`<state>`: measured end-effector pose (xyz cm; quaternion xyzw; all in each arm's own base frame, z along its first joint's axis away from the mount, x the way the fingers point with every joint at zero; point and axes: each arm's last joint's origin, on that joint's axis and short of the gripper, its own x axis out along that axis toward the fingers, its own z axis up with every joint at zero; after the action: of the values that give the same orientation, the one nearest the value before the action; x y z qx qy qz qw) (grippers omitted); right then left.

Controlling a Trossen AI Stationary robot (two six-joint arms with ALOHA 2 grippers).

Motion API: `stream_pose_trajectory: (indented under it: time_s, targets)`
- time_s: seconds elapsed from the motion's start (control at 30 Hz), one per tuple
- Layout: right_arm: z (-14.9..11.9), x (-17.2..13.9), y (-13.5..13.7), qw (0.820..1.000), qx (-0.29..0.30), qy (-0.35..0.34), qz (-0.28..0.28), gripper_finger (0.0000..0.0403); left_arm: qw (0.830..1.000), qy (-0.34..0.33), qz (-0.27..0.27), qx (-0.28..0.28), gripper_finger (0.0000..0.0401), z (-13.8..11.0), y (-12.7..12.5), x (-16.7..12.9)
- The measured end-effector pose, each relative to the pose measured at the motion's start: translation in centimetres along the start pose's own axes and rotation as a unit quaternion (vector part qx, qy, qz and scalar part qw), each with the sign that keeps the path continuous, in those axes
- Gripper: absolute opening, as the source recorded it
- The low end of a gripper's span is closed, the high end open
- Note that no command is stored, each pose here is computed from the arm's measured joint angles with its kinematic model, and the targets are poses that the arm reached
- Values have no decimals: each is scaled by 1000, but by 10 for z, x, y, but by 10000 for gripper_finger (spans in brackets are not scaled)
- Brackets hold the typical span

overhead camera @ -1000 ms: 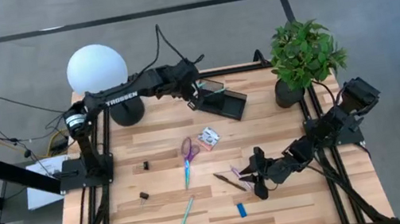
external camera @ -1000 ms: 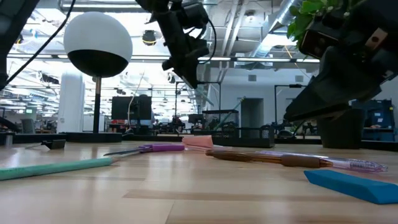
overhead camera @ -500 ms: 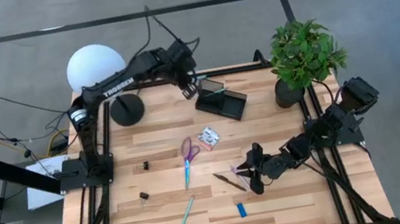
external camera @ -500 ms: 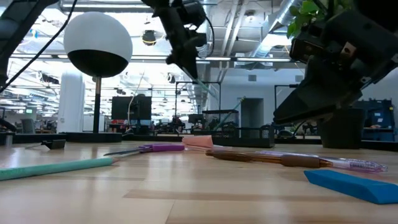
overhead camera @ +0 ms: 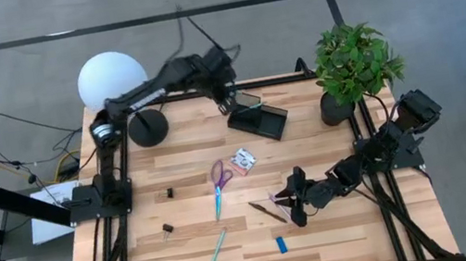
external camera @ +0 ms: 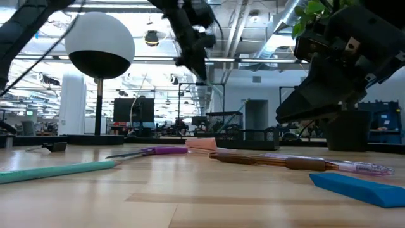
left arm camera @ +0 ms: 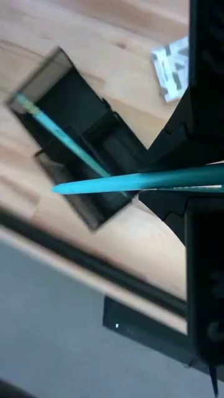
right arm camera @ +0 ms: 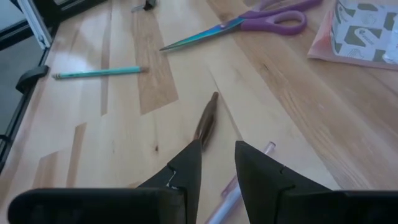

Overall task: Pick and place office supplies into organizer
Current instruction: Put the light blue pen into the black desk organizer, then put the purple pen into the black desk organizer

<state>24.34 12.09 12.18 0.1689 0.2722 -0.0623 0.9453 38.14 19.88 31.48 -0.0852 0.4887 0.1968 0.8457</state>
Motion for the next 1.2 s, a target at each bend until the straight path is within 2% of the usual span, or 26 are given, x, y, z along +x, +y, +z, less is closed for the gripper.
stream_pose_trajectory:
  time_s: [0.13,0.27,0.43,0.6,0.73,1.07,1.2]
  targets:
    - [0,0,0,1000,0,1,0,93,998,50,33,11,28,-5,-3,37]
    - [-1,0,0,1000,-1,3,-1,93,997,60,35,16,28,-6,-3,50]
    - [-1,0,0,1000,-1,2,-1,93,998,47,40,21,31,-3,-3,51]
    - [-1,0,0,1000,-1,3,-1,93,998,44,24,24,68,-3,-4,51]
    - [-1,0,0,1000,-1,3,-1,93,998,37,22,35,76,-2,-5,51]
    - [-1,0,0,1000,-2,2,-1,93,998,-50,31,26,80,16,-5,50]
    - [0,0,-1,1000,-2,-8,-15,93,997,-73,19,5,81,25,-10,35]
